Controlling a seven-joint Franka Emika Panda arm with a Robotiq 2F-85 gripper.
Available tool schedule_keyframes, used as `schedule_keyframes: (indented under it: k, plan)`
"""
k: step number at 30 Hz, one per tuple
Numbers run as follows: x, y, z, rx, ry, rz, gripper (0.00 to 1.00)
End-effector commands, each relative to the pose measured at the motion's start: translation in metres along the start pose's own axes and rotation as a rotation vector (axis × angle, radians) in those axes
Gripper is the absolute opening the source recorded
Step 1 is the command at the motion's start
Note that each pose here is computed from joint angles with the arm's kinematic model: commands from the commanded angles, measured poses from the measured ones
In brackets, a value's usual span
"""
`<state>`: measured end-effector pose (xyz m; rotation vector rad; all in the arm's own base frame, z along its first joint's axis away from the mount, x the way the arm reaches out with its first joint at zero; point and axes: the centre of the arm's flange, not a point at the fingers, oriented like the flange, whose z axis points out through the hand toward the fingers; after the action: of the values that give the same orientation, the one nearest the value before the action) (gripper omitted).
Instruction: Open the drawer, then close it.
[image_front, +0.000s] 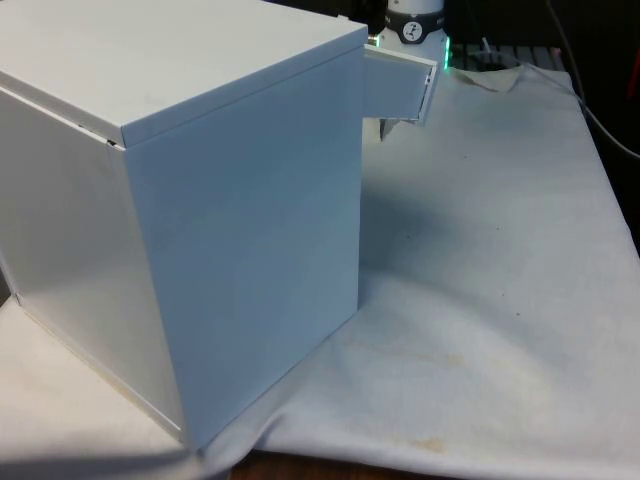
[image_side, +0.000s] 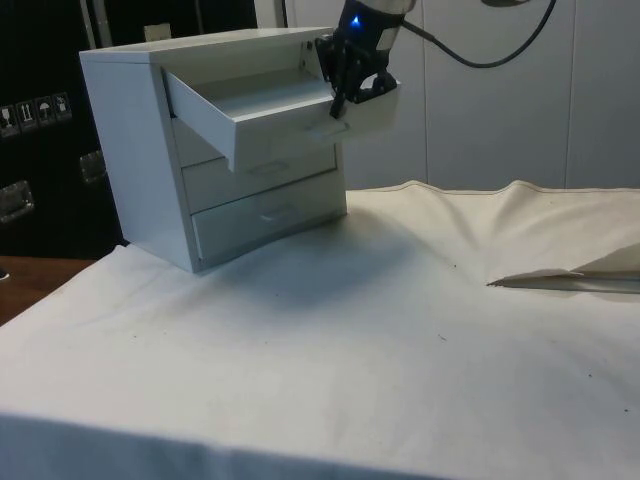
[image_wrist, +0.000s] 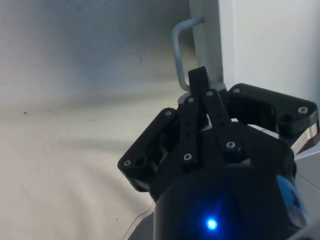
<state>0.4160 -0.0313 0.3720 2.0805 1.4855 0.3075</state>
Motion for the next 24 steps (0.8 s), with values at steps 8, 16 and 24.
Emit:
schedule_keyframes:
  k: [8,16,24]
  plan:
    - [-0.0002,0.0017,-0.0008,-0.008,-0.003,-0.001,0.0]
    - [0.0009,0.0013,0.002,-0.002,-0.002,-0.001,0.0]
    - [0.0006,0.0048,0.0039,-0.005,-0.003,0.002,0.0]
